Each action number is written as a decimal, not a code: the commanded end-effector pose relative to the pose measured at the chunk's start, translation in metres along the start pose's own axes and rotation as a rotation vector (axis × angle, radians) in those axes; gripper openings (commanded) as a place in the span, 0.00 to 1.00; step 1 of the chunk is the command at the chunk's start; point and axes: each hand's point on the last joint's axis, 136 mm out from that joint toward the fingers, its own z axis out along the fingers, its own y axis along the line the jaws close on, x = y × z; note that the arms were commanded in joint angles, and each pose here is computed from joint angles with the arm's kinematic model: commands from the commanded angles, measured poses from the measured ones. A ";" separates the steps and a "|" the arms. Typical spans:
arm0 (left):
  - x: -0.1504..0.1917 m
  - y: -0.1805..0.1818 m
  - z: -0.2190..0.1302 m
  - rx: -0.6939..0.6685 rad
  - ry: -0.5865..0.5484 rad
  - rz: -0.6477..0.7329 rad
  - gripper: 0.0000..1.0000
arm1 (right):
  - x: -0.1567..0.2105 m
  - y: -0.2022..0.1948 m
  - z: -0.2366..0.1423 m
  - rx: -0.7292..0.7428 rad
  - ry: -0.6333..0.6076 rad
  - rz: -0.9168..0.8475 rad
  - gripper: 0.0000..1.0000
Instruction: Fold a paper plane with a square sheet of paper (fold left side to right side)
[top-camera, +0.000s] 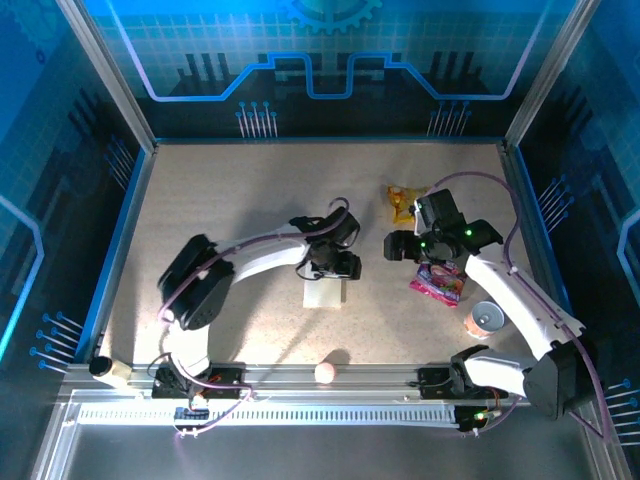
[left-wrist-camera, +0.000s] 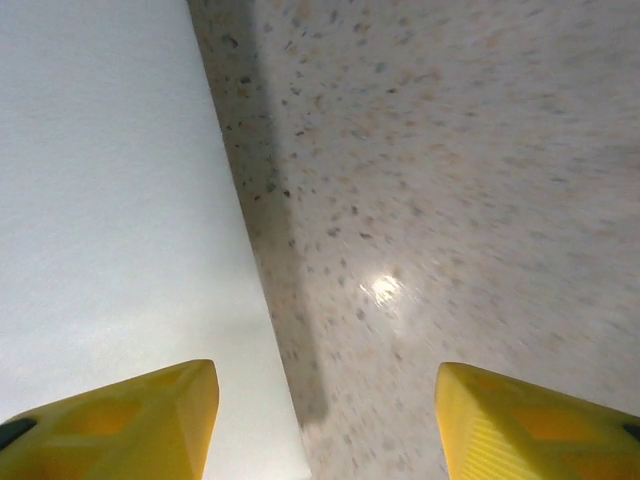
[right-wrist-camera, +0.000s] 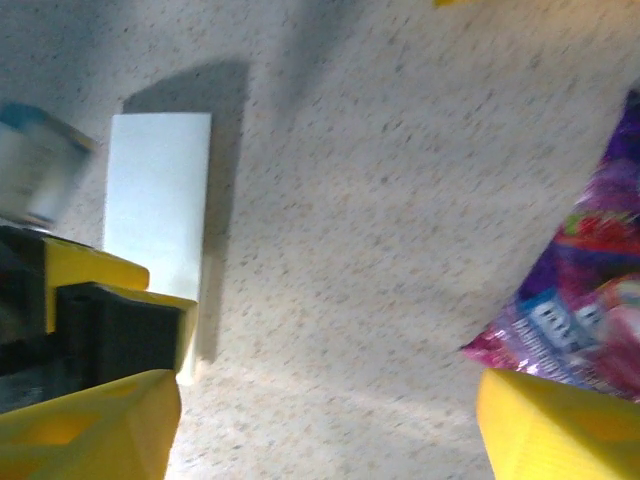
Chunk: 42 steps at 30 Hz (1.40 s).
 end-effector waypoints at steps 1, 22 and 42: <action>-0.010 -0.001 -0.045 0.124 -0.069 -0.037 0.61 | 0.021 0.019 0.010 -0.144 0.097 0.098 0.70; 0.022 0.066 -0.057 0.226 -0.166 -0.300 0.65 | 0.028 0.092 0.109 -0.430 0.265 0.032 0.08; 0.022 0.082 -0.019 0.119 -0.085 -0.327 0.64 | 0.034 0.094 0.165 -0.451 0.382 0.012 0.03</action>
